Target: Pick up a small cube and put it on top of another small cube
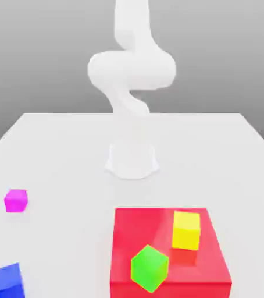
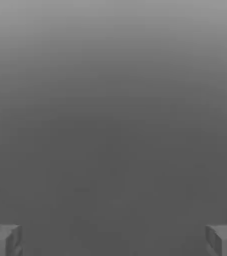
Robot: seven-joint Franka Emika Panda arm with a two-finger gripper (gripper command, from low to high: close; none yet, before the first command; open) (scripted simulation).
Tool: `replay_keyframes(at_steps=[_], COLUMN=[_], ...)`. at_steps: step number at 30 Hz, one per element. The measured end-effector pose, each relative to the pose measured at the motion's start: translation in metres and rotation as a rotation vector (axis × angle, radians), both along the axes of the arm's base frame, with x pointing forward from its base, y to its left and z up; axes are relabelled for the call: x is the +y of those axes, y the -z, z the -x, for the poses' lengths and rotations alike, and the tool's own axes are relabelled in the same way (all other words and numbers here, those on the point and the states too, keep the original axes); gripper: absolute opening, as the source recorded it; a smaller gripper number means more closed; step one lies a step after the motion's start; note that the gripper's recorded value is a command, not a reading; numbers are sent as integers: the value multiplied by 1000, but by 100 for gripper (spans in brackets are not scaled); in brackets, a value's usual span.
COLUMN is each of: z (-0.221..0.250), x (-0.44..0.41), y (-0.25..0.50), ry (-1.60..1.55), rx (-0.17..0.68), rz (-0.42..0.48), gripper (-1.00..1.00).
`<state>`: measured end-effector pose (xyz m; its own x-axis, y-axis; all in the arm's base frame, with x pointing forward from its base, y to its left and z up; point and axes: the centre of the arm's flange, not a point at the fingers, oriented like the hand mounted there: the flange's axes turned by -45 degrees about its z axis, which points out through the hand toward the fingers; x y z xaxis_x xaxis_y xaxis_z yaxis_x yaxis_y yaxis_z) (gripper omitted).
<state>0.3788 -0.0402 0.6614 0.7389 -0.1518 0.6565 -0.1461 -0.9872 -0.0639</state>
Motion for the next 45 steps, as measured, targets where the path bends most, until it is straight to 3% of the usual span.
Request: replay_keyframes(at_steps=[4, 9, 14, 21, 27, 28, 35, 41, 45], z=[-31, -21, 34, 160, 171, 172, 172, 171, 117], x=[-78, -169, -240, -287, -286, -285, -285, -285, -287], y=[93, 209, 322, 459, 523, 532, 533, 481, 462], ry=[246, 553, 871, 1326, 1365, 1365, 1365, 1365, 1290], rx=[127, 261, 383, 531, 552, 552, 551, 550, 568], rz=[-107, -237, -366, -542, -552, -553, -553, -554, -525], gripper=[0, 0, 0, 0, 0, -100, -100, -100, -100])
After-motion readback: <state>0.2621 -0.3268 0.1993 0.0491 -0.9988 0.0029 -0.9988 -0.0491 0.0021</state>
